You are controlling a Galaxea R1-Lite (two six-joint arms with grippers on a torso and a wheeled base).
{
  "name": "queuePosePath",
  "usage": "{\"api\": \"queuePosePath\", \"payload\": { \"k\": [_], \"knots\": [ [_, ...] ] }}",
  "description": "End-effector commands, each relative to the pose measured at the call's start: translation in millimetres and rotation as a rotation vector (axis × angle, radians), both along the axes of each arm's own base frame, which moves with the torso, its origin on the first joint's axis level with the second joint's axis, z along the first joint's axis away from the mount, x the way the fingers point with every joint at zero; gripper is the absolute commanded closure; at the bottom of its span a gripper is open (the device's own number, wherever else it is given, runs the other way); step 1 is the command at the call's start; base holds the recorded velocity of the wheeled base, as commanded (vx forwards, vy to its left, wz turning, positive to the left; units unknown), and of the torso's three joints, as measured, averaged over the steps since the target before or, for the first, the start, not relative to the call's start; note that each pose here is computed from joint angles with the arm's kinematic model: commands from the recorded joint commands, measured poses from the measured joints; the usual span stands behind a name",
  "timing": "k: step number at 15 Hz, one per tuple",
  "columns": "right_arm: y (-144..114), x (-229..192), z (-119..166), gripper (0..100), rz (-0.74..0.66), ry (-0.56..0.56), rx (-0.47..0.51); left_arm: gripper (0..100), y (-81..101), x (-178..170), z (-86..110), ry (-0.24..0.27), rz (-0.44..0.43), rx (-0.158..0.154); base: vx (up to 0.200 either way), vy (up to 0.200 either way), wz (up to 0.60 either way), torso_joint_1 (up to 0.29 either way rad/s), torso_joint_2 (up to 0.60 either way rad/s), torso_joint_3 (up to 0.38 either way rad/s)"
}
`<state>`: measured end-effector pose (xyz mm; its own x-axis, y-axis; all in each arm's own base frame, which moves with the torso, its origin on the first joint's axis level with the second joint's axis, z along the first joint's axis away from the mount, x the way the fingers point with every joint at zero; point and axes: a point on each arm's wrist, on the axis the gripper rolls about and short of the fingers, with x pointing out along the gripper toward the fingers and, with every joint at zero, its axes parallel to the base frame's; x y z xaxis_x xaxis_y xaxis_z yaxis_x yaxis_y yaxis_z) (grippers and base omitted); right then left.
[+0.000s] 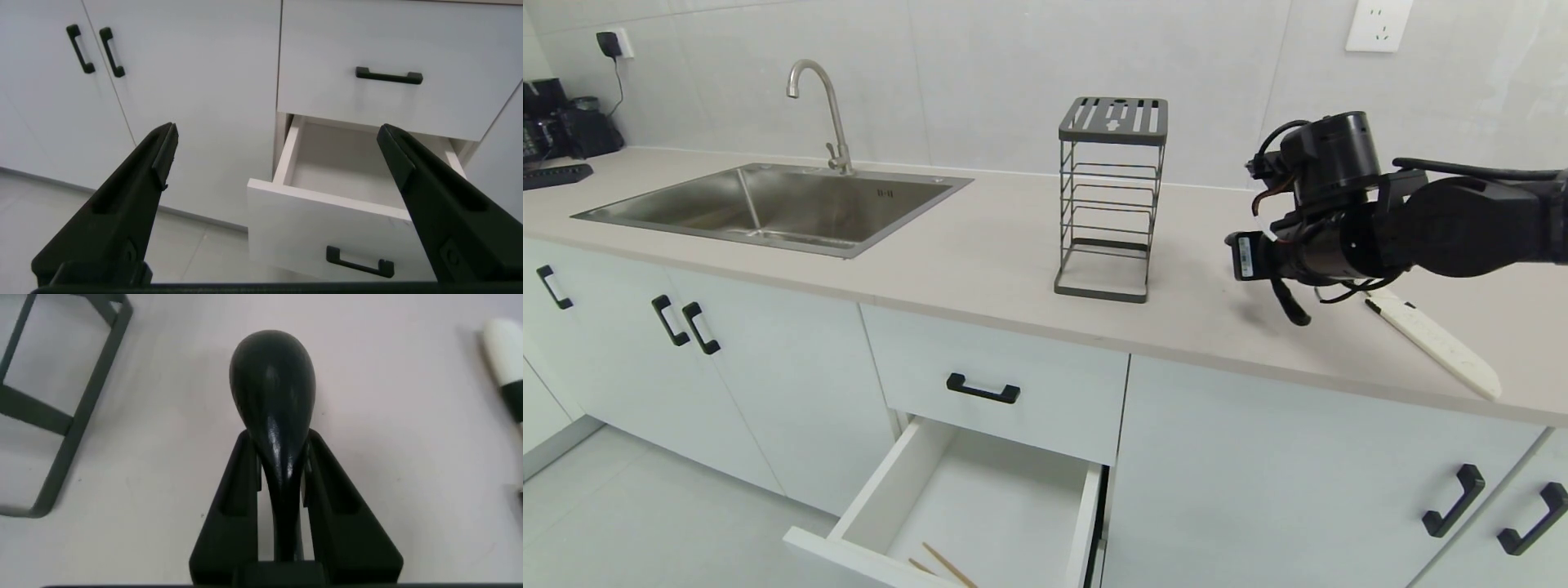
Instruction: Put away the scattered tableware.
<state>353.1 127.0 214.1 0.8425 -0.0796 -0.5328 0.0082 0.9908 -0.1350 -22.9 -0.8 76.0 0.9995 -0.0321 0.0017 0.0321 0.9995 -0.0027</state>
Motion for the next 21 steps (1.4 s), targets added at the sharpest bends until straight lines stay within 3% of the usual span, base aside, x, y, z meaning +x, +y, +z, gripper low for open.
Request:
{"api": "queuePosePath", "payload": {
  "k": [1,5,7,11,15,21],
  "knots": [
    [-15,6,5,100,0.035,0.000,-0.027,0,0.0,0,0.0,0.002,0.000,0.000,0.000,0.000,0.00,0.000,0.00,0.000],
    [2,-4,-17,100,0.256,0.101,-0.013,0,0.0,0,0.0,0.002,0.000,0.000,0.000,0.000,0.00,0.000,0.00,0.000],
    [-4,-3,-26,100,0.333,0.133,-0.092,0,0.0,0,0.0,0.002,0.000,0.000,0.000,0.000,0.00,0.000,0.00,0.000],
    [-15,-2,-21,100,0.408,0.122,-0.086,0,0.0,0,0.0,0.002,0.001,0.000,0.000,0.000,0.00,0.000,0.00,0.000],
    [-20,-6,4,100,0.494,-0.024,-0.076,0,0.0,0,0.0,0.002,0.000,0.000,0.000,0.000,0.00,0.000,0.00,0.000],
    [-11,-61,-17,100,0.627,0.059,-0.060,0,0.0,0,0.0,0.002,0.000,0.000,0.000,0.000,0.00,0.000,0.00,0.000]
  ]
}}
